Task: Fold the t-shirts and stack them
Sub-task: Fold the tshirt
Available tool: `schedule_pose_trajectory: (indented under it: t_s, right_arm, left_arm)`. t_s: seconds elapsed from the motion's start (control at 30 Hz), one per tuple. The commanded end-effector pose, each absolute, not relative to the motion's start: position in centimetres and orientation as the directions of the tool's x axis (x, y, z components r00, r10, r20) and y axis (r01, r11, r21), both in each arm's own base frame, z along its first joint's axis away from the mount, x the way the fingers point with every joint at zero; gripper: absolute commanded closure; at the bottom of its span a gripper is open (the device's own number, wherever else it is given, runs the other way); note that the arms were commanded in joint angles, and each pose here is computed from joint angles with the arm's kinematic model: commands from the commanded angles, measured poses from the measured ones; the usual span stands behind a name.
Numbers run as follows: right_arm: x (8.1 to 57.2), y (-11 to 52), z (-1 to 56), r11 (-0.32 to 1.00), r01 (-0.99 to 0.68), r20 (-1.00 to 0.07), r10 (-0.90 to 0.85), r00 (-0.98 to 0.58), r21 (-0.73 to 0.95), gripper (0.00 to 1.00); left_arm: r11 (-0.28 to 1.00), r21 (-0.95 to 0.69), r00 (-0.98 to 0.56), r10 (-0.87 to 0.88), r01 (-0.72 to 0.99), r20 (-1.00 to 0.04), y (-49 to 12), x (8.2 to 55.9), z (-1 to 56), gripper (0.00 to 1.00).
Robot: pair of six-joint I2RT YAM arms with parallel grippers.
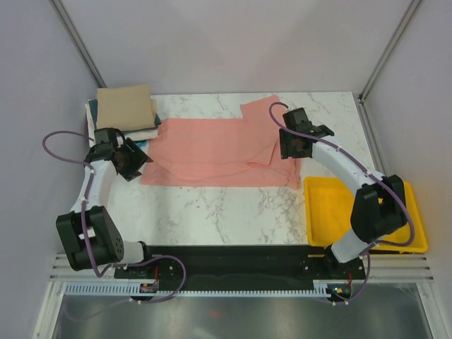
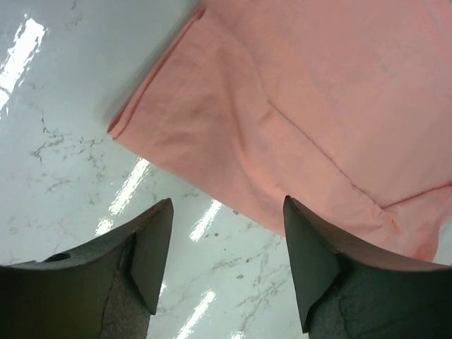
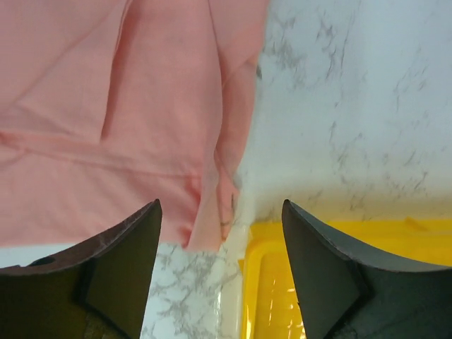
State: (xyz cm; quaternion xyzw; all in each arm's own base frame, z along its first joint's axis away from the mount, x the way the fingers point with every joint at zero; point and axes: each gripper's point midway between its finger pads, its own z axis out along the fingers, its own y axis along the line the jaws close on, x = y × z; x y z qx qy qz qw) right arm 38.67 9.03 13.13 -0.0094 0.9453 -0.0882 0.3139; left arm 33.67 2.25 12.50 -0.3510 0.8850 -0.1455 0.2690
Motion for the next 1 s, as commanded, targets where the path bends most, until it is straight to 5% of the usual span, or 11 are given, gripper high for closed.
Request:
schedule_pose_trajectory:
  t_s: [0.0, 0.13, 0.53, 0.77, 0.83, 0.97]
  right_arm:
    - [35.0, 10.5, 11.9, 0.999, 0.039, -0.555, 0.018, -0.832, -0.026, 0.25]
    - [31.5, 10.8, 9.4, 1.0, -0.007, -0.496, 0.009, -0.868, 0.029, 0.32]
    - [31.2, 11.2, 4.3, 0.999, -0.036, -0.415, -0.026, -0.909, 0.015, 0.48]
    - [31.0, 9.9, 4.2, 0.999, -0.002, -0.415, -0.02, -0.909, -0.045, 0.85]
    - [31.0, 9.6, 4.4, 0.998, 0.004, -0.422, -0.02, -0.907, -0.056, 0.88]
    - [30.6, 9.1, 4.8, 0.997, 0.011, -0.417, -0.021, -0.909, -0.073, 0.89]
  left_arm:
    - [0.646, -0.478, -0.498, -0.764, -0.595, -0.412, 2.8, 33.0, 11.7, 0.31]
    - [0.6, -0.483, -0.466, -0.8, -0.638, -0.378, 2.5, 31.2, 8.7, 0.29]
    - [0.543, -0.469, -0.415, -0.838, -0.696, -0.354, 2.8, 30.3, 4.4, 0.27]
    - [0.513, -0.483, -0.396, -0.857, -0.71, -0.328, 2.8, 31.3, 2.8, 0.33]
    - [0.509, -0.48, -0.398, -0.86, -0.714, -0.319, 2.7, 31.4, 2.3, 0.38]
    - [0.508, -0.485, -0.388, -0.86, -0.712, -0.331, 3.0, 32.1, 2.0, 0.86]
